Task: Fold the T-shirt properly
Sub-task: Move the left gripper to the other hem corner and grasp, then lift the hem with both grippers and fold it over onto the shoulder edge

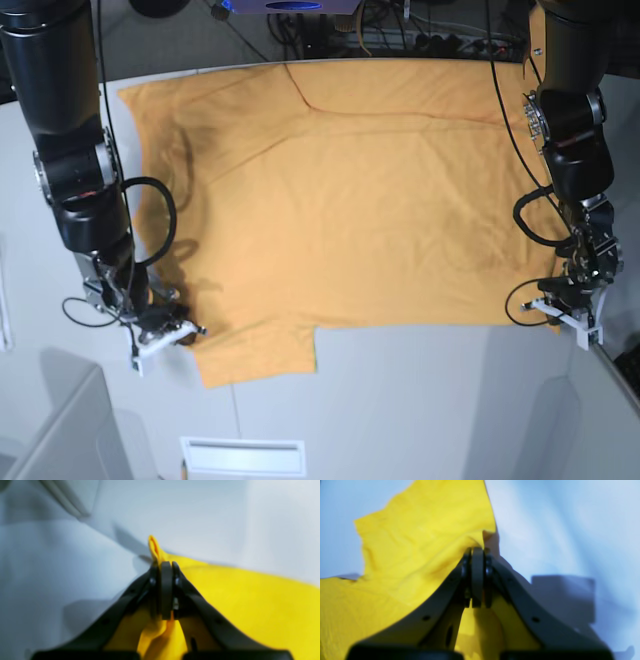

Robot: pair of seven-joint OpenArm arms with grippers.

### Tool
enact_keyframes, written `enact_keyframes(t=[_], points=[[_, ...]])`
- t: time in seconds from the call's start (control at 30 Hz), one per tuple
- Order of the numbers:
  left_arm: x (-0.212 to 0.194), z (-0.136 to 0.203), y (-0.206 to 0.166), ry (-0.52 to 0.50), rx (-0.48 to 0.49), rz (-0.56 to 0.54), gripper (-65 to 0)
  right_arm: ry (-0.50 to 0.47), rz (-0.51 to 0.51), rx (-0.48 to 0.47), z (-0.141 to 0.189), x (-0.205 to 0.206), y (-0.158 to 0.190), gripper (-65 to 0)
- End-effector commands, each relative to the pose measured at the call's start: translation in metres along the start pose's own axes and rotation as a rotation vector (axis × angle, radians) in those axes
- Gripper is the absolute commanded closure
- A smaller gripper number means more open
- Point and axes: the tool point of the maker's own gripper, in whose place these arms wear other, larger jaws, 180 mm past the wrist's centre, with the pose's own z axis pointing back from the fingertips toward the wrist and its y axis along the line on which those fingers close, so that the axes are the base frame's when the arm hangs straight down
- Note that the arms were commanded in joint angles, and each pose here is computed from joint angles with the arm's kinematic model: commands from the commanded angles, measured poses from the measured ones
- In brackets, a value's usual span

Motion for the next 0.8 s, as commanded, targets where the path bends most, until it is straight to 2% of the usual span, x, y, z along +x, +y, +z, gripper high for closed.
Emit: enact_keyframes(t=[0.0, 0.07, 0.23, 0.37, 0.47, 0.6, 0.7, 0.77], points=[[0.032, 0.008, 0.013, -0.072, 0.022, 0.015, 0.0, -0.073, 0.009, 0.027, 0.004, 0.033, 0.010, 0.0], [0.037, 0.013, 0.017, -0.073, 0.028, 0.020, 0.0, -0.074, 0.011, 0.029, 0.004, 0.034, 0.011, 0.0], [0.039, 0.022, 0.007, -0.067, -0.027, -0.046, 0.0, -0.082, 0.010, 0.033, 0.004, 0.038, 0.012, 0.0], [0.036, 0.034, 0.011, -0.064, -0.015, -0.084, 0.0, -0.082, 0.010, 0.033, 0.004, 0.038, 0.012, 0.0], [0.038, 0.049, 0.019, -0.086, 0.006, -0.064, 0.0, -0.083, 0.011, 0.034, 0.004, 0.038, 0.013, 0.0], [0.031, 0.062, 0.016, -0.083, -0.014, -0.095, 0.0, -0.087, 0.013, 0.038, 0.005, 0.041, 0.013, 0.0], [0.023, 0.069, 0.019, -0.081, -0.003, -0.117, 0.0, -0.111, 0.036, 0.043, 0.012, 0.052, 0.010, 0.0], [0.024, 0.074, 0.019, -0.094, 0.002, -0.135, 0.0, -0.088, 0.055, 0.060, 0.014, 0.047, 0.013, 0.0]])
